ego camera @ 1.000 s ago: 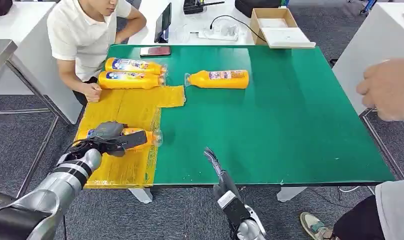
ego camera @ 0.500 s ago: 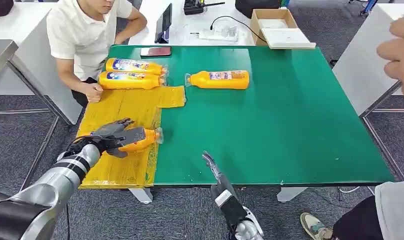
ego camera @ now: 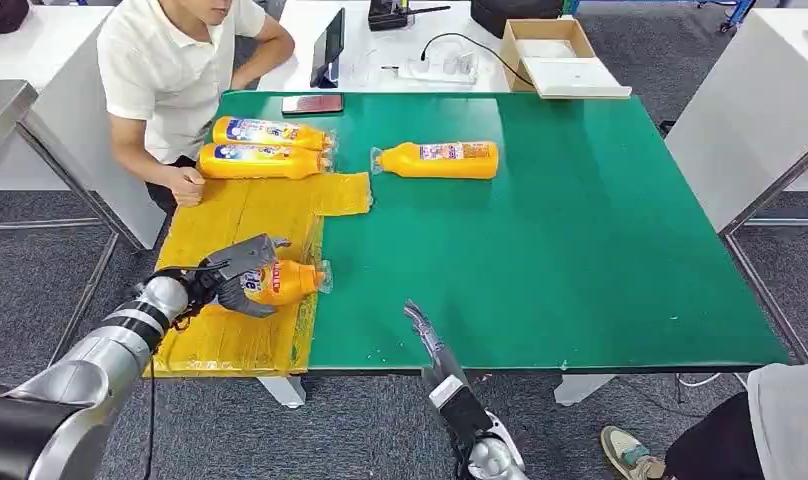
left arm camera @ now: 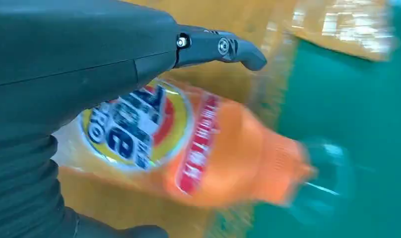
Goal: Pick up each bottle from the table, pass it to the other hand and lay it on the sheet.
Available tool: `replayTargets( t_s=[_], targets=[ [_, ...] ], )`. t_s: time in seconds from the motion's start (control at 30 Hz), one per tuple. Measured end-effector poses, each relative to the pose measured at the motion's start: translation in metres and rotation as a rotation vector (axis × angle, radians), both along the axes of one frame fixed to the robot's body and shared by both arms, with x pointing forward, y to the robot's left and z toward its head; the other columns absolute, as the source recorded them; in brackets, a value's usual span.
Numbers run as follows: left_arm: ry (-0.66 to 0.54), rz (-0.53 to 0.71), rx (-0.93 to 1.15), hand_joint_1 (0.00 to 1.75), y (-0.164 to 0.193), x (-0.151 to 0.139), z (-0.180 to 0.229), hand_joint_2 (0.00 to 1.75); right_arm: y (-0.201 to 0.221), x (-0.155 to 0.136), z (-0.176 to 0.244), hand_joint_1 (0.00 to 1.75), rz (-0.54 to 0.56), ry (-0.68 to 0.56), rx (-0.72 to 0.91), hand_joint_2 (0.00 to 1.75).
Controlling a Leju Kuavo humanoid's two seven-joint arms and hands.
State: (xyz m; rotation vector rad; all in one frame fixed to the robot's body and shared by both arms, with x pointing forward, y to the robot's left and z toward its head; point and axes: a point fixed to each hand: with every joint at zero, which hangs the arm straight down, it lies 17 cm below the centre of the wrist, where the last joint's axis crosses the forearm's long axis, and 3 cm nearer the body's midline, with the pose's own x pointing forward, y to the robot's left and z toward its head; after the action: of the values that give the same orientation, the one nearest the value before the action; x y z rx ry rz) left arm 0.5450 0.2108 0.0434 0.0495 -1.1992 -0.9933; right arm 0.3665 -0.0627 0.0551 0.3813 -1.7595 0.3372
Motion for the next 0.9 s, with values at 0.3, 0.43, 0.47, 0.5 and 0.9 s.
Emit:
replayTargets(
  t_s=[0.3, 0.43, 0.47, 0.5, 0.9],
  targets=[
    [-0.226, 0.222, -0.501, 0.0, 0.026, 0.028, 0.094, 1.75, -0.012, -0.004, -0.012, 0.0, -0.02, 0.021, -0.019, 0.0],
    [-0.283, 0.208, -0.548, 0.0, 0.029, 0.024, 0.116, 1.75, -0.015, -0.005, -0.015, 0.0, -0.02, 0.023, -0.026, 0.0],
    [-0.295, 0.204, -0.549, 0.0, 0.03, 0.023, 0.12, 1.75, -0.016, -0.005, -0.015, 0.0, -0.02, 0.023, -0.027, 0.0],
    [-0.307, 0.203, -0.544, 0.0, 0.031, 0.022, 0.122, 1.75, -0.016, -0.005, -0.015, 0.0, -0.021, 0.023, -0.028, 0.0],
    [-0.481, 0.333, -0.9, 0.0, 0.024, -0.008, 0.19, 1.75, -0.044, 0.002, -0.006, 0.0, -0.167, -0.043, -0.087, 1.75]
  ],
)
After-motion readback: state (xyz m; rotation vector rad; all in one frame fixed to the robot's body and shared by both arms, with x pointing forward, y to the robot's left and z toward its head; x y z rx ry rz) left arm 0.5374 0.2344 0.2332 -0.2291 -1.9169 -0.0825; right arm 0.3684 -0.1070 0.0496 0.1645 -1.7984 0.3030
